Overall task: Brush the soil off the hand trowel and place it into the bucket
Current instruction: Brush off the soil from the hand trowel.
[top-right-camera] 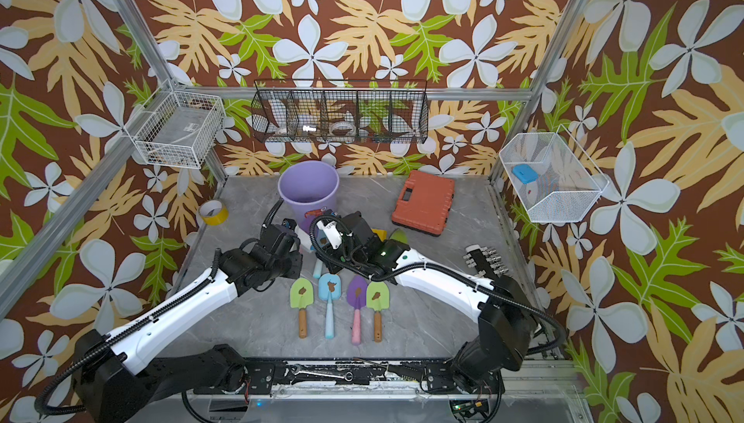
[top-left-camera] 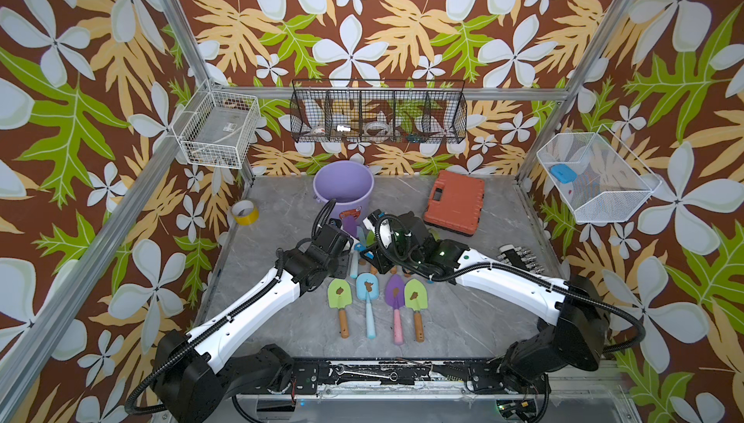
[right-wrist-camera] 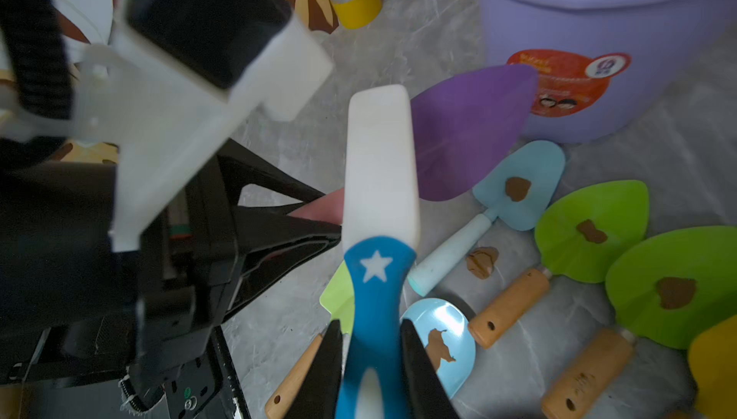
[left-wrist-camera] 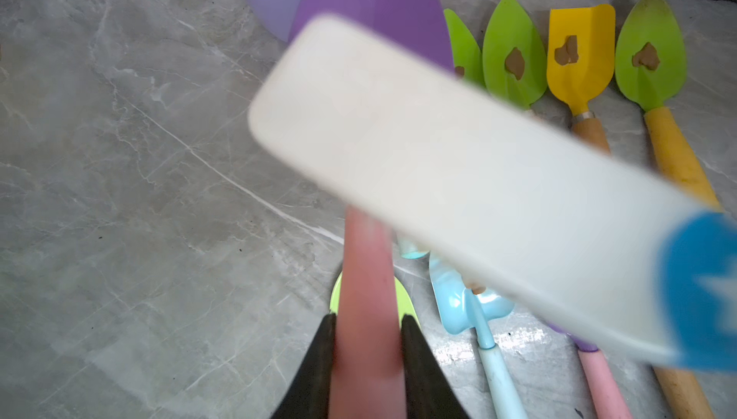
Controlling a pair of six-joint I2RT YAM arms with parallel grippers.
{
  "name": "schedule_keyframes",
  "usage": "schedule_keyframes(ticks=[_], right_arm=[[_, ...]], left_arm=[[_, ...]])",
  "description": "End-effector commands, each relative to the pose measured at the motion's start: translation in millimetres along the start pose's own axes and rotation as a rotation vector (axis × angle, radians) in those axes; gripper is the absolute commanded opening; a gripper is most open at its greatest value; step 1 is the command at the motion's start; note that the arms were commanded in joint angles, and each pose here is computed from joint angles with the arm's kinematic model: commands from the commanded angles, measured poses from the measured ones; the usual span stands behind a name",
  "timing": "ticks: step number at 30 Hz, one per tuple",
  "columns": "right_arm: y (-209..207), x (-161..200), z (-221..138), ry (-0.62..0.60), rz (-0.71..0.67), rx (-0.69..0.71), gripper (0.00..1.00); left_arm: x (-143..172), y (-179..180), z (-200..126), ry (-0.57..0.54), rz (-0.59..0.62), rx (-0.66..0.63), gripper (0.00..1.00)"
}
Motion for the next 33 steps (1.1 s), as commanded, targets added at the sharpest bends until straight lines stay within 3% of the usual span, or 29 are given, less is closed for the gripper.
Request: schedule_keyframes(ticks=[1,5,13,16,19,26,33], right_arm=[[-18.6,0.5,7.8,0.019,-0.002,0.060,0.00],[-50.0,-7.0,-2.7,-0.045,0.051,0.134,0.00],[2.4,-7.4,6.8,-0.038,-0.043,-0.047,0.00],[-22.2,2.1,17.6,0.007,-0.014,0.046,0.00],[-60.1,-6.9,2.2,-0.048,0.088,0.117,0.00],[-89.8,-43.0,-80.1,-0.290,0.159,0.209,0.00],[-107.8,-46.2,-96.8,-0.330,0.190,0.238,0.00]], left_arm=[[-4.7,0.7,-4.8,-0.030,0.012,-0.003,0.00],[-4.7,0.7,-4.6,-0.029,0.014,-0.002,0.00],[-7.4,-3.8,1.0,-0.015,0.015,0.006,0.00],[-14.2,-5.3,-4.4,-0.034,0.009,0.018,0.00],[-23.7,-5.1,-12.4,-0.051,0.012,0.010,0.00],[-67.9,4.3,-29.7,-0.100,-0.032,-0.035,0.00],[-141.4,20.2,-10.1,-0.137,-0.109,-0.095,0.00]])
Point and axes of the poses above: each gripper's point midway between its finger pads, its own z axis out along the fingers, its own y axis along the line the jaws close on, x = y × z, the point moved 6 cm from there along -z, back along the fingers, and after that the axes turned 1 degree about -z, right-handed, at the moved point
